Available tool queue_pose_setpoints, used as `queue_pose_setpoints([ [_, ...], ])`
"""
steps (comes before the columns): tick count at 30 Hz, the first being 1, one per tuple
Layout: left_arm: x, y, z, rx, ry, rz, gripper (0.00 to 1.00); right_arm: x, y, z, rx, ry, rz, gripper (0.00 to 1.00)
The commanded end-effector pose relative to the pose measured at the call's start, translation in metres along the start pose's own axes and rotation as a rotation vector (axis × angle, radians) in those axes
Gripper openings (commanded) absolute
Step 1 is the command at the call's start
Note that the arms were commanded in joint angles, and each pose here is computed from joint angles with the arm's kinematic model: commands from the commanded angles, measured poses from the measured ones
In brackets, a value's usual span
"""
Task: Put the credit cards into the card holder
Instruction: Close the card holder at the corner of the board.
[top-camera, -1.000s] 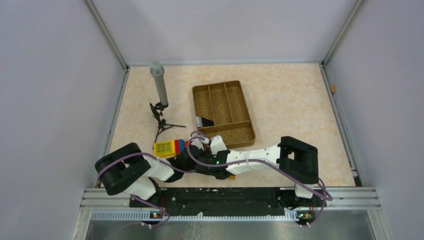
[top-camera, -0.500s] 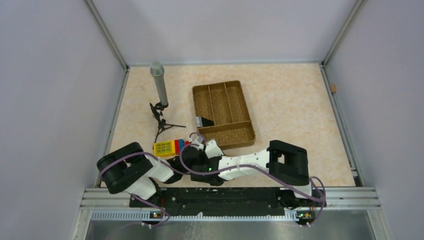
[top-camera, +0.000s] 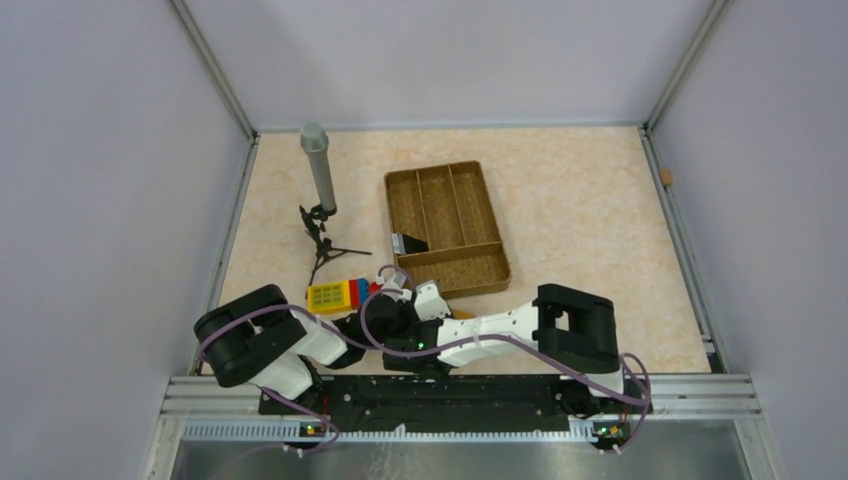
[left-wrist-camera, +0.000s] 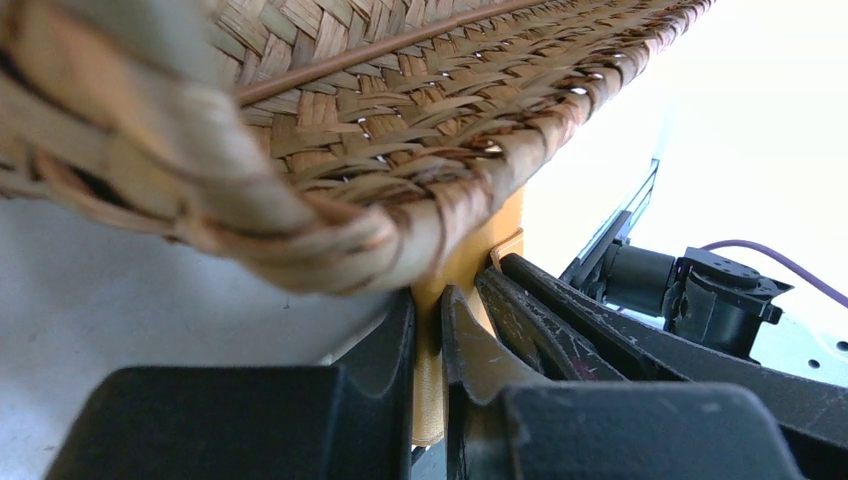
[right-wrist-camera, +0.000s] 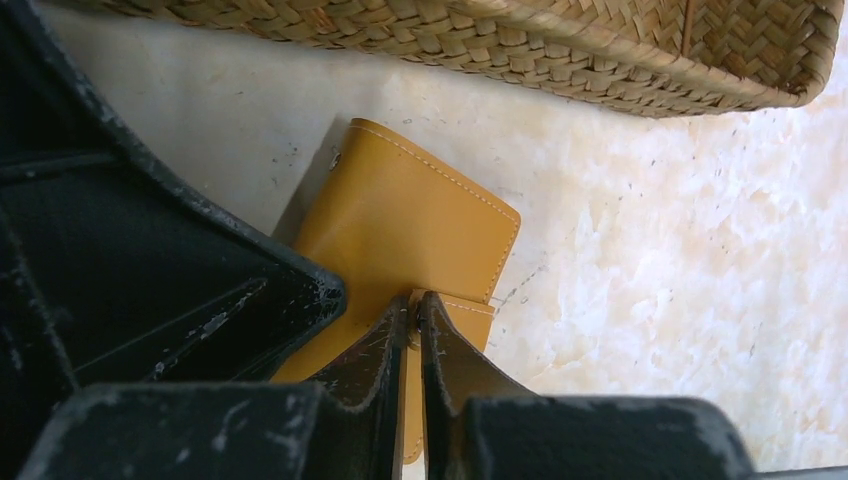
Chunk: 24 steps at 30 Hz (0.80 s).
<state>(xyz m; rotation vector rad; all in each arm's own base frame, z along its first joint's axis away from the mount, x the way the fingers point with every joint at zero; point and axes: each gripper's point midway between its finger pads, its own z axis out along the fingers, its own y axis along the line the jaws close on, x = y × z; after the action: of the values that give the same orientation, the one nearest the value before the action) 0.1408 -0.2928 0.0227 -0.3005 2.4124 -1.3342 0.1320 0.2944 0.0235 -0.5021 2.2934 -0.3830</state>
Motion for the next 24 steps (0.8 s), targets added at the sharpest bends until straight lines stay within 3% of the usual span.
queue_pose_setpoints([
  [1,-0.001,0.032,-0.006,-0.118,-0.028,0.047,0.00,0.062,0.070,-0.013,-0.226,0.308,0.205,0.05],
  [15,-0.007,0.035,-0.015,-0.172,-0.049,0.090,0.01,0.000,0.032,-0.059,-0.241,0.145,0.272,0.20],
  [24,-0.009,0.034,-0.016,-0.189,-0.047,0.113,0.01,-0.016,0.005,-0.078,-0.221,0.100,0.292,0.27],
])
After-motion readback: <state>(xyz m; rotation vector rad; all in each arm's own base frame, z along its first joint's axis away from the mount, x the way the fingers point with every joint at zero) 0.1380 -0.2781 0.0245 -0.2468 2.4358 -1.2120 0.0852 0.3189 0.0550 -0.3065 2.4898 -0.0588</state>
